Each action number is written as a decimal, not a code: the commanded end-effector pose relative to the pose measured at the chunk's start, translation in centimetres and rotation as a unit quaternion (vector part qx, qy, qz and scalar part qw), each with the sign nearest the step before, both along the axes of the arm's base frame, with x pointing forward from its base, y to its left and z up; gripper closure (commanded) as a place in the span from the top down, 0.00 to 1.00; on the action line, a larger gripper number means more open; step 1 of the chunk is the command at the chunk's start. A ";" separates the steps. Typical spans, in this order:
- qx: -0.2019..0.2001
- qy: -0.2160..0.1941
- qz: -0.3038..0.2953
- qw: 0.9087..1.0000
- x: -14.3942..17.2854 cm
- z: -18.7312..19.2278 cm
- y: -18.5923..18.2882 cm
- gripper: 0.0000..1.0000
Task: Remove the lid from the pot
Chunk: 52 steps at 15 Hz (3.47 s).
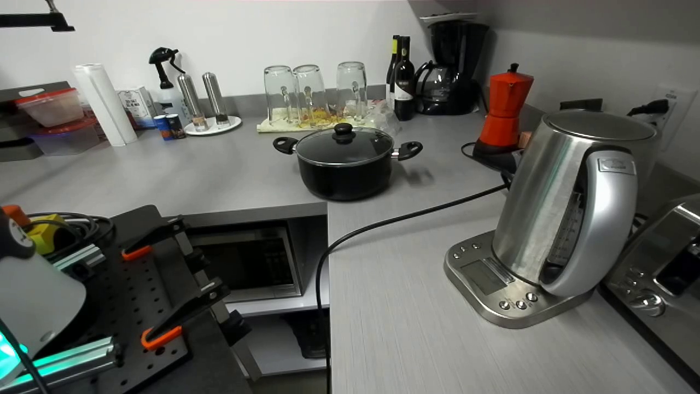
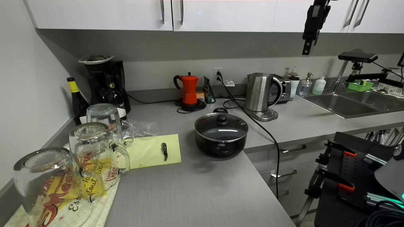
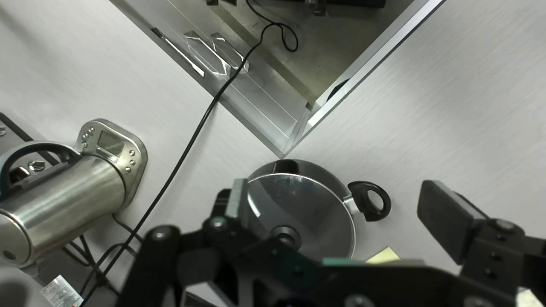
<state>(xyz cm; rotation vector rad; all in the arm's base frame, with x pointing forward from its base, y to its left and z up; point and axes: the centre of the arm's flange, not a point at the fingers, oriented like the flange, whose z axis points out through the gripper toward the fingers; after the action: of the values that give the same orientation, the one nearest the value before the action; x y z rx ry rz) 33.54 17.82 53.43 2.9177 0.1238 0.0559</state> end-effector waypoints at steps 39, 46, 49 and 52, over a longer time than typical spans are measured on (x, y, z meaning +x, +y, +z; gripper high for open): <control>0.039 0.102 0.235 0.966 25.0 -21.0 -8.4 1.00; 0.046 0.130 0.284 0.949 27.4 -25.1 -7.2 1.00; 0.051 0.140 0.304 0.941 28.2 -26.7 -6.7 1.00; 0.055 0.147 0.318 0.935 28.9 -28.1 -6.4 1.00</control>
<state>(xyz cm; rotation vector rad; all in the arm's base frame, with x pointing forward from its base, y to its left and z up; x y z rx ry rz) 60.63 10.95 26.34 2.8633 1.0652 -0.2747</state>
